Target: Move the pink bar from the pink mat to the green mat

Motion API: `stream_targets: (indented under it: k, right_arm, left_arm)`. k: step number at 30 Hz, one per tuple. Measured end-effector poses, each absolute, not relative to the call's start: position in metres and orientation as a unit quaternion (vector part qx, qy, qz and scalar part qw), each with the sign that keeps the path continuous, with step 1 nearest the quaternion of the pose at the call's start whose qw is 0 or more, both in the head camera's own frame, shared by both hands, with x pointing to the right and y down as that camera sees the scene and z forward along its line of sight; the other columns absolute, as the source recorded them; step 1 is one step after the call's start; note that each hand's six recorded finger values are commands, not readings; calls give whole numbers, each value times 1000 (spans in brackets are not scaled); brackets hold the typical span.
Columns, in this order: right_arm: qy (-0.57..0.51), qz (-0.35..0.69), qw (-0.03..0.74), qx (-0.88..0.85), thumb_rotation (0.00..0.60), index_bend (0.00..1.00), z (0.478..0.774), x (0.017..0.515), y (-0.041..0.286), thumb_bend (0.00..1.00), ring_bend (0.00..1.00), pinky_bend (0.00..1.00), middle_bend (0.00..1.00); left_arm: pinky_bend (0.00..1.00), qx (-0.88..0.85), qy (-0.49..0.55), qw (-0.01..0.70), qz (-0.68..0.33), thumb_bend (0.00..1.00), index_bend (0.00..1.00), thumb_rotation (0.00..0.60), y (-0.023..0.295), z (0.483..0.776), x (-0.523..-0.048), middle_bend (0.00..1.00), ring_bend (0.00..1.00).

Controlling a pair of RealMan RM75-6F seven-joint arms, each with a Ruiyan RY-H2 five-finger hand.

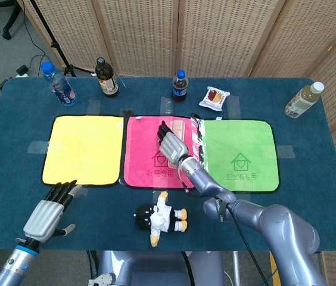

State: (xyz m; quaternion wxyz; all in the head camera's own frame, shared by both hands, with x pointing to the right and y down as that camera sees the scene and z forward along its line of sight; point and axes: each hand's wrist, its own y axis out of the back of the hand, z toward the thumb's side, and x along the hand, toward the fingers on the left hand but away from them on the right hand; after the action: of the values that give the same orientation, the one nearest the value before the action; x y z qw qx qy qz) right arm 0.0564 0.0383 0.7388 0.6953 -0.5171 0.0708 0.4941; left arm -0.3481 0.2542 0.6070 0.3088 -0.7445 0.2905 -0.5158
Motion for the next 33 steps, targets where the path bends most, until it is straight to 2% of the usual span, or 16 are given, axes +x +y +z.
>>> stream_targets:
  k: [33]
  right_arm:
    - [91,591,651,-468,600,237,745,144,34,569,0,9,125]
  left_arm:
    - [22,-753,291,307,-504,177,35,600,256,601,-343,0,0]
